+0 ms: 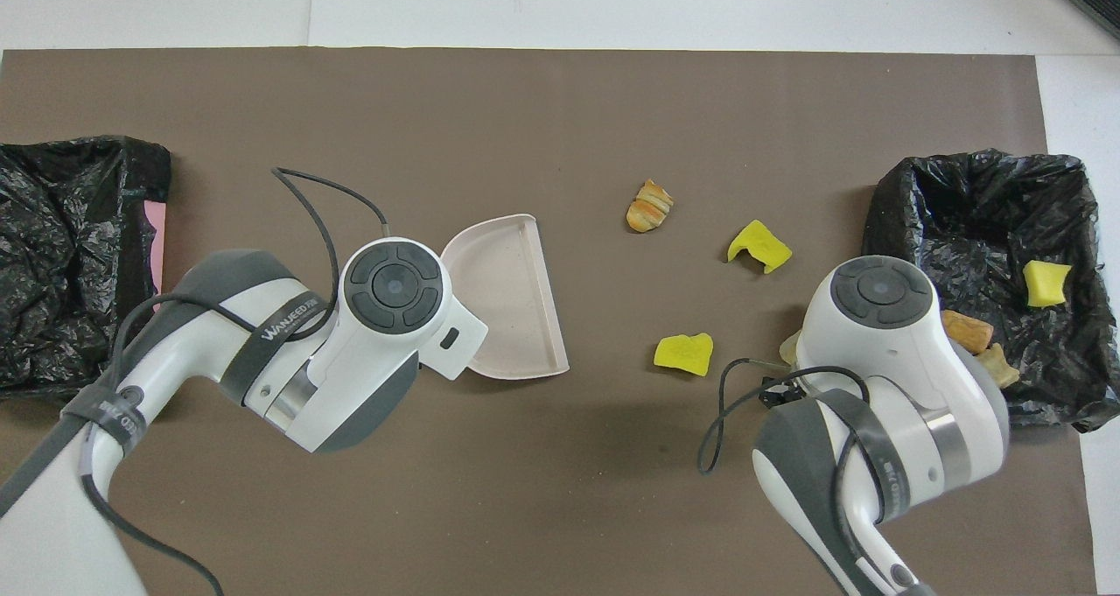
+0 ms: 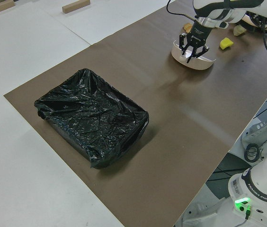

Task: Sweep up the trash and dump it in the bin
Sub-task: 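Sweep the sponge pieces toward the dustpan with the right gripper's brush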

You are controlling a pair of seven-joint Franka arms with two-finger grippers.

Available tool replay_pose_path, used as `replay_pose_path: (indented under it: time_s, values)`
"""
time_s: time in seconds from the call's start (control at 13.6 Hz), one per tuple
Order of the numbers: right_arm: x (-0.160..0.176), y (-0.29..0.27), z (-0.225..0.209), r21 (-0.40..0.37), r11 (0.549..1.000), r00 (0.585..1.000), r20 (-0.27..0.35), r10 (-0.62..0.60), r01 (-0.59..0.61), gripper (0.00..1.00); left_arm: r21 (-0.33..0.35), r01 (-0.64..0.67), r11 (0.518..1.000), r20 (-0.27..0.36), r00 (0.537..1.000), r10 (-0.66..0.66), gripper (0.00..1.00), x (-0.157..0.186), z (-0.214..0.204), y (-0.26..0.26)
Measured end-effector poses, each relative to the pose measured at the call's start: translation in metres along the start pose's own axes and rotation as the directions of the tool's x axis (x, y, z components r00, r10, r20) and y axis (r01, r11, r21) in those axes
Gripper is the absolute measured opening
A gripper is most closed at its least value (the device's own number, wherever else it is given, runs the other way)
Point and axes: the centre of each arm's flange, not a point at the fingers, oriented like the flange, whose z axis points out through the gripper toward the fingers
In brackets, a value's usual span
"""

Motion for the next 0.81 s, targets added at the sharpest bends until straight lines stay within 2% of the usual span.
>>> replay_pose_path:
  time_s: [0.37,0.81]
  values:
    - [-0.005,0.041,0.042,0.034,0.998,0.999,-0.018,-0.051,0.052,0.25,-0.002,-0.004,1.0,0.0,1.0,0.004,0.31,-0.001,0.002,0.002]
    - [0.014,0.014,0.062,0.07,0.991,0.991,-0.074,-0.107,0.112,0.25,0.004,-0.024,1.0,-0.008,1.0,0.024,0.31,0.004,0.011,0.014]
